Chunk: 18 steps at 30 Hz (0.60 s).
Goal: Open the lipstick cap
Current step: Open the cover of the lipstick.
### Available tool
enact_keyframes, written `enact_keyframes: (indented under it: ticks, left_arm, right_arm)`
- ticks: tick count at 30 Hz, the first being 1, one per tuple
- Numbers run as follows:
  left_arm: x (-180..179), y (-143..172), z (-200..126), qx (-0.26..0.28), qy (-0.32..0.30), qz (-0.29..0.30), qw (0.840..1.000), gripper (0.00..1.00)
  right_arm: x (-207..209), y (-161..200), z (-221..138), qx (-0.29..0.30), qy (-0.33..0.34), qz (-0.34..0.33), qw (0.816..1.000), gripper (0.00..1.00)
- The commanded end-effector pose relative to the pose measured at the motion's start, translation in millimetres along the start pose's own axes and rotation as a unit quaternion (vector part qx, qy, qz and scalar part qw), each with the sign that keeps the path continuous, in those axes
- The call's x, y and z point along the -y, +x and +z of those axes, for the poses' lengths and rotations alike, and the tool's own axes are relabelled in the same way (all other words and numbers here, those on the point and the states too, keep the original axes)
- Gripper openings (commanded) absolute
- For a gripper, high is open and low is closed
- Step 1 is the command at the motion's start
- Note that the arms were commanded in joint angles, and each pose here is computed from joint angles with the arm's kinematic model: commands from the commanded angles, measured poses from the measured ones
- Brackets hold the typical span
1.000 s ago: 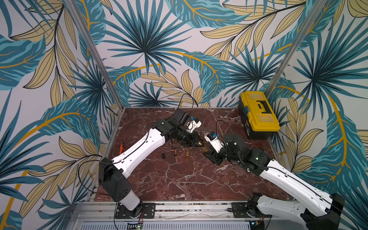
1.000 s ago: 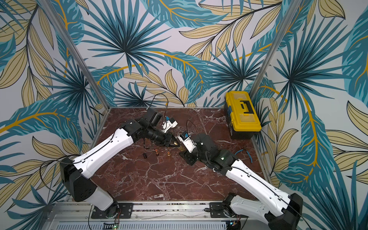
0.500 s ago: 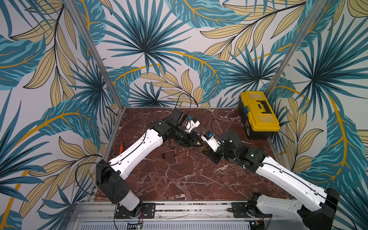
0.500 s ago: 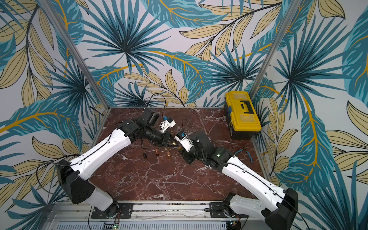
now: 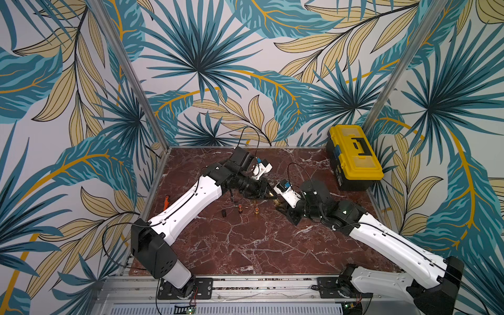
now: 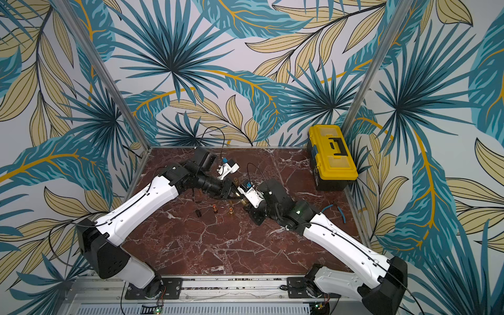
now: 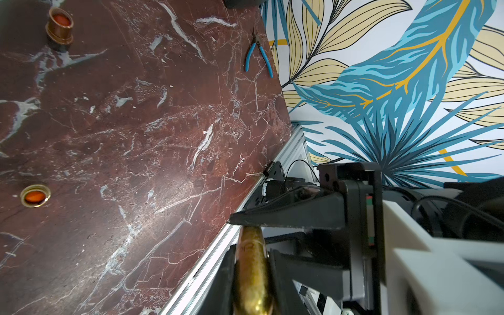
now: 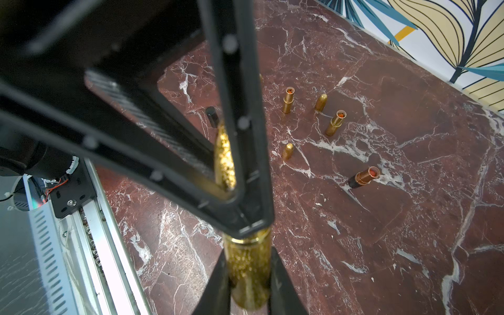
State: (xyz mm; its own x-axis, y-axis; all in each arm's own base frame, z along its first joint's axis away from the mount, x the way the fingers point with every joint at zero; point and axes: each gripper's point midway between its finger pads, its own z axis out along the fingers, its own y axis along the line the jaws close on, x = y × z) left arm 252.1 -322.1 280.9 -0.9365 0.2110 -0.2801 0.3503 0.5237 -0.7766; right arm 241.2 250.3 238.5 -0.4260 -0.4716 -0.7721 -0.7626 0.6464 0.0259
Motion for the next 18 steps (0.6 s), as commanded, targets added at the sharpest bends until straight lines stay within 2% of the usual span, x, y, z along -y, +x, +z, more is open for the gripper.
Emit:
enact_keyframes:
  ticks: [1,11,18]
  left_arm:
    - [-4.3,-7.4,-11.5,0.016,-0.005,-0.001,1.000,0.00]
    - [8.1,-36.6,-43.9,0.062,0.016,0.019,0.998,0.01]
    - [6.1,-33.6,-45.0,0.055,0.026,0.018,0.998,0.01]
  right_arm:
    - [3.5,9.6,-1.4,-0.014,0.010,0.019,1.000,0.07]
    - [6.6,28.5,-0.7,-0.037,0.028,0.034,0.998,0.05]
    - [7.1,33.8,0.2,-0.048,0.032,0.034,0.998,0.04]
